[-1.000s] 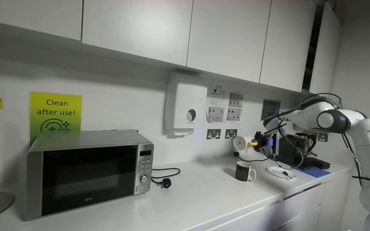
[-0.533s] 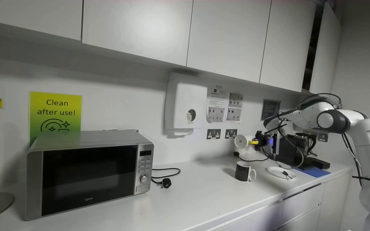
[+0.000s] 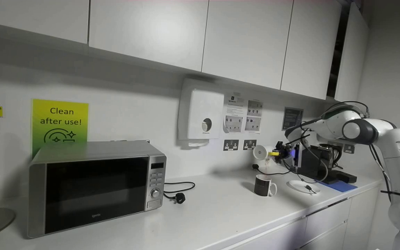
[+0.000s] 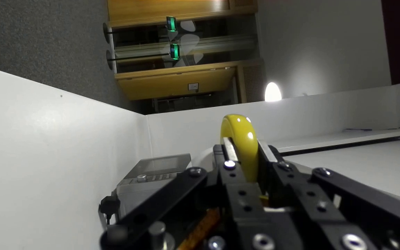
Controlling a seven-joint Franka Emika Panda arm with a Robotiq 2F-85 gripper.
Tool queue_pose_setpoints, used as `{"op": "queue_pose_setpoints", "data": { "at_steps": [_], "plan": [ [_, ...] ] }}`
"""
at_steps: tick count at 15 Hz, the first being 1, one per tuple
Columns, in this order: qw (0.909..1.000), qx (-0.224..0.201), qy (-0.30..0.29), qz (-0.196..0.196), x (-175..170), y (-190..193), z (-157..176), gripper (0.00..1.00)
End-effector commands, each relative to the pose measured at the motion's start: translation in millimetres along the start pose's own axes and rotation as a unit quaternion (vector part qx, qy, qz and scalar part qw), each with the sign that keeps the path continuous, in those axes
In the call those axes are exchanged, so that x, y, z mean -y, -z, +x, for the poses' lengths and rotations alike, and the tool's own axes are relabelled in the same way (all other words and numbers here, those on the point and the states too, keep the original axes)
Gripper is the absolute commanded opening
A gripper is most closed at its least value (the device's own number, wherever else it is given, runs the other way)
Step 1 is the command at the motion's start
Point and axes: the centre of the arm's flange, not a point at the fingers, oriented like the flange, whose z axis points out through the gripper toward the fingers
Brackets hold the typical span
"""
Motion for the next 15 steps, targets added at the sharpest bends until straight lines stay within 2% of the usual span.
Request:
{"op": "queue_pose_setpoints", "data": {
  "at_steps": [1,15],
  "plan": [
    [0.9994,0.015,0.017,0.027,14.7,12.8,3.9,0.05],
    [0.9988,0.026,0.02,0.037,12.3,13.9,8.9,0.05]
  ]
}}
